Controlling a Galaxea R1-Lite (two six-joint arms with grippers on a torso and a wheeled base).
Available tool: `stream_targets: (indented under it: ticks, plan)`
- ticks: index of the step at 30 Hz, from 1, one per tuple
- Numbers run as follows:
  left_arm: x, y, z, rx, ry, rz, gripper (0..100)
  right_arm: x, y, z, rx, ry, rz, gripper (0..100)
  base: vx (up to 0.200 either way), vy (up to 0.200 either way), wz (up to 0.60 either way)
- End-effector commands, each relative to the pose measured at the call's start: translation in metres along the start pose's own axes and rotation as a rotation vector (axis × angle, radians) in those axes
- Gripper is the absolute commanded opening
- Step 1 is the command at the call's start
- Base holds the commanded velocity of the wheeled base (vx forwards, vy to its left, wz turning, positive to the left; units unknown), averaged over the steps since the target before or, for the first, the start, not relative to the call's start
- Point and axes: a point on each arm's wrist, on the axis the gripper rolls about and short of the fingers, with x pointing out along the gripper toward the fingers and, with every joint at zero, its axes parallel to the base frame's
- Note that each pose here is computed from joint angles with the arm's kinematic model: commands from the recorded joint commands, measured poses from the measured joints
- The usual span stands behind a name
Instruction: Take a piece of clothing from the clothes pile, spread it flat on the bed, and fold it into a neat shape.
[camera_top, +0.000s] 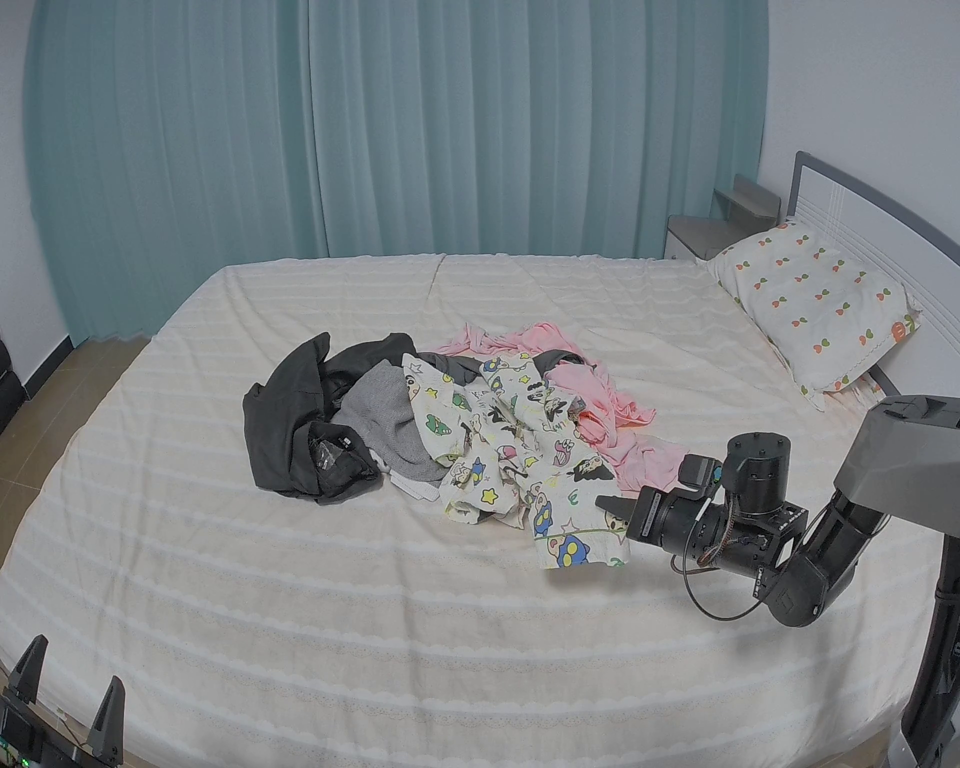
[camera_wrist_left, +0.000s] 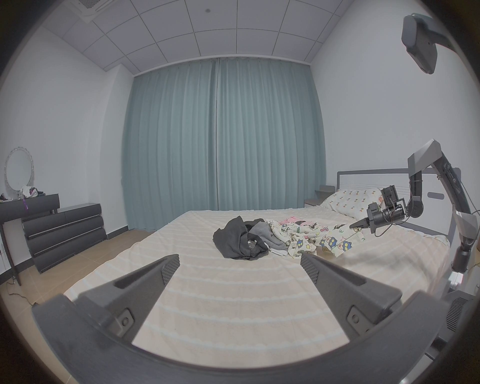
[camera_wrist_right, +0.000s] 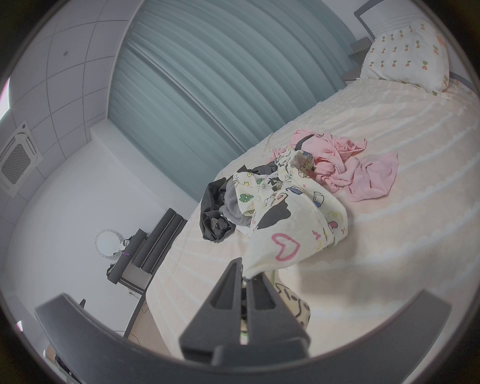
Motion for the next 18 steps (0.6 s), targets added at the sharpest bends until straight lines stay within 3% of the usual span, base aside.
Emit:
stream_targets:
  ticks: [1, 6, 11, 14, 16, 18]
  plan:
    - [0.000, 0.000, -0.005, 0.008, 0.003, -0.004, 100, -0.010, -0.002, -0.010, 0.008, 0.037, -0.011, 0, 0.000, 0.000, 0.00]
    - [0.000, -0.001, -0.004, 0.008, -0.001, -0.030, 100, -0.033, -0.001, -0.024, 0.012, 0.066, 0.002, 0, 0.000, 0.000, 0.00]
    - [0.000, -0.001, 0.002, 0.014, -0.013, -0.048, 100, -0.062, 0.009, -0.025, -0.009, 0.035, 0.084, 0, 0.000, 0.000, 0.00]
    - [-0.005, 0.000, 0.077, -0.148, -0.117, -0.102, 100, -0.077, 0.020, -0.024, -0.025, 0.029, 0.138, 0, 0.000, 0.000, 0.00]
    - [0.006, -0.002, 0.091, -0.145, -0.065, -0.191, 100, -0.085, 0.030, -0.020, -0.041, 0.010, 0.177, 0, 0.000, 0.000, 0.00]
    - [0.031, -0.004, 0.093, -0.067, 0.068, -0.301, 100, -0.095, 0.045, -0.015, -0.064, -0.015, 0.228, 0, 0.000, 0.000, 0.00]
